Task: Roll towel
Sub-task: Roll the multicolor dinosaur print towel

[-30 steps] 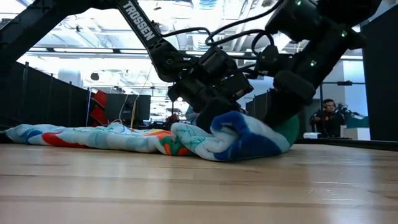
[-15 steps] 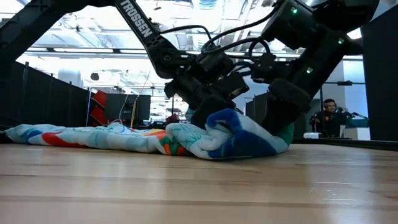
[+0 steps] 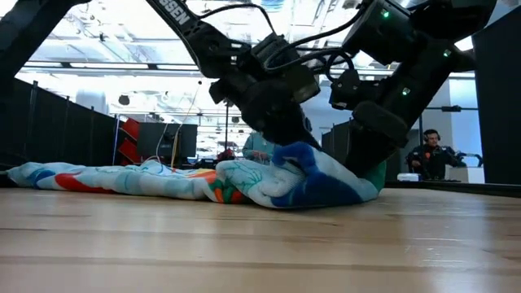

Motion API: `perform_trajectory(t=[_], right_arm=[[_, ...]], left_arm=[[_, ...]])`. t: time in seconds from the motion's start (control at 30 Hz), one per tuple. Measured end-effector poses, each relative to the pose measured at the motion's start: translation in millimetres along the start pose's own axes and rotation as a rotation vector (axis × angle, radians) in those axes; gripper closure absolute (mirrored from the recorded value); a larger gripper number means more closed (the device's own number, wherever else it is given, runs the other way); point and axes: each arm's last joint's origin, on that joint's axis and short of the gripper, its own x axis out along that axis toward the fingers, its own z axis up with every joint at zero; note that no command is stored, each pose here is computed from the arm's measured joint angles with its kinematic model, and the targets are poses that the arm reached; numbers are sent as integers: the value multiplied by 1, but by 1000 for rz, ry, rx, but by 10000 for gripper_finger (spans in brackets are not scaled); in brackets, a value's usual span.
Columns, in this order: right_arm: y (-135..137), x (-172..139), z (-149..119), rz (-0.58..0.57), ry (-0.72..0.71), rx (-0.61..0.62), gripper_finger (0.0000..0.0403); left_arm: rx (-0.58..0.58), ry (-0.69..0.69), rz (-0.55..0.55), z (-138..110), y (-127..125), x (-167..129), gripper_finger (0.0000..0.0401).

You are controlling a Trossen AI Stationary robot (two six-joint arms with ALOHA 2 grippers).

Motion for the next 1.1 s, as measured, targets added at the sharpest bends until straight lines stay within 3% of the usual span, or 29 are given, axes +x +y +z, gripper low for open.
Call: perform_trajectory(t=[0.23, 0.37, 0.5, 0.77, 0.93, 1.1], right_arm=[[0, 0, 0, 0, 1, -1, 223], [0, 0, 0, -1, 1, -5, 223], [0, 0, 0, -1, 1, -8, 223], [-1, 1, 1, 1, -3, -22, 223], [-8, -3, 7, 12, -17, -16, 223], [-29, -29, 26, -15, 1, -59, 223]], left_arm=[[15, -29, -77, 4, -38, 18, 401], [25, -26, -55, 1, -50, 23, 401], [47, -22, -7, -11, -54, 26, 401], [-33, -110, 43, -48, -59, 24, 401], [-45, -115, 52, -53, -68, 26, 401], [-30, -101, 68, -54, -74, 28, 401]])
